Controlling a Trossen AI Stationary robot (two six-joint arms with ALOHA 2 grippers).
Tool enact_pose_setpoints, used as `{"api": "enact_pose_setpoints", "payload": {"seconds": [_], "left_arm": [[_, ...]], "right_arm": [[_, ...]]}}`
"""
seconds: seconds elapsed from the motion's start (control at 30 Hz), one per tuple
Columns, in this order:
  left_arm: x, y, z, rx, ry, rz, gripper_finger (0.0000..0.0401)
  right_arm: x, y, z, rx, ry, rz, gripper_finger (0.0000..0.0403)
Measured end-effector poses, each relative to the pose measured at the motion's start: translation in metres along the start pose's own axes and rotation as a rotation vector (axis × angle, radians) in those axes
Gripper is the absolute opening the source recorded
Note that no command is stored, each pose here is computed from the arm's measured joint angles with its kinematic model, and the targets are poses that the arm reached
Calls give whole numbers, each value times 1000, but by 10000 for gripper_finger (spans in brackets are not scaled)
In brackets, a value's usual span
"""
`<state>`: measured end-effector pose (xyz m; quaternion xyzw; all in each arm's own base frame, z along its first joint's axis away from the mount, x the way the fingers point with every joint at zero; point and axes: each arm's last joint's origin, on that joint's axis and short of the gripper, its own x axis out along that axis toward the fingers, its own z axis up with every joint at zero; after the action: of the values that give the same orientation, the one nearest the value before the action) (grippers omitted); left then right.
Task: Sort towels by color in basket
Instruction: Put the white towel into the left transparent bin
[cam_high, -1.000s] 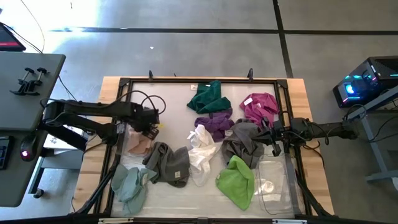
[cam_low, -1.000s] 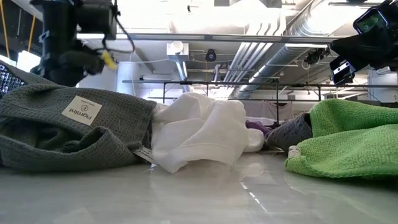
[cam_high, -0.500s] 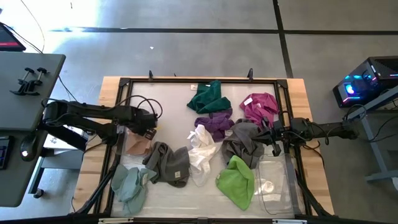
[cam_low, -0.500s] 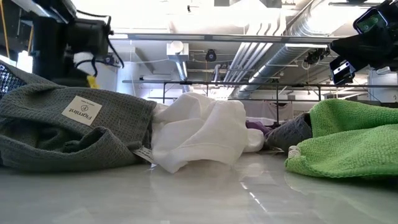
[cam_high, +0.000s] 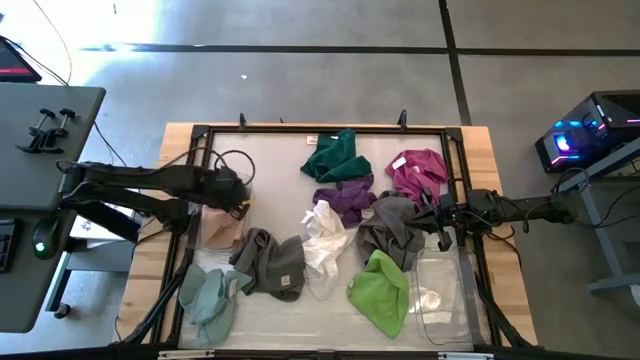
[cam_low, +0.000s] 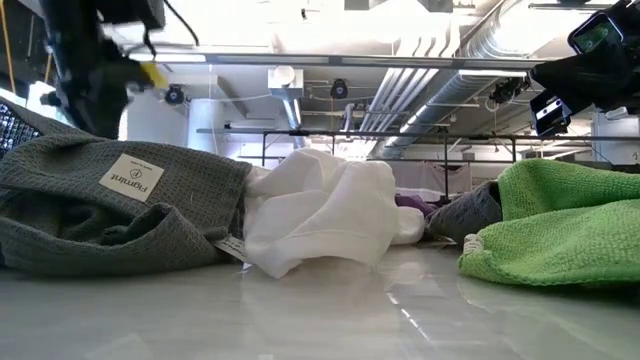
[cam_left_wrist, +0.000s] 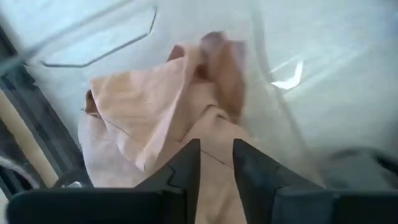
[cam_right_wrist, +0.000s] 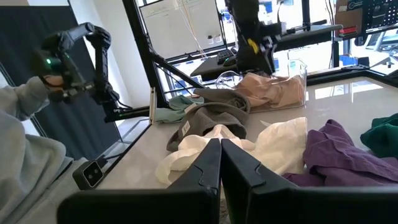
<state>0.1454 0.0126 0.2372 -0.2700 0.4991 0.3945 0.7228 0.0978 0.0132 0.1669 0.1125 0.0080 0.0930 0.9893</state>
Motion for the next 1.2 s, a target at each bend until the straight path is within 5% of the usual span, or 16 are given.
{"api": "enact_pose_setpoints", "payload": {"seconds": [0.27, 0.5, 0.63, 0.97, 1.2], "left_arm": [[-54, -1, -3, 130, -321, -257, 119], [-60, -60, -15, 475, -778, -664, 107], [-40, -92, -22, 564, -964, -731, 104], [30, -130, -4, 602, -826, -602, 110], [55, -149, 21, 610, -545, -679, 174]], "right_arm": [[0, 0, 0, 0, 0, 0, 1], [0, 0, 0, 0, -1, 0, 1], [0, 0, 0, 0, 0, 0, 1], [0, 0, 0, 0, 0, 0, 1], [0, 0, 0, 0, 0, 0, 1]]}}
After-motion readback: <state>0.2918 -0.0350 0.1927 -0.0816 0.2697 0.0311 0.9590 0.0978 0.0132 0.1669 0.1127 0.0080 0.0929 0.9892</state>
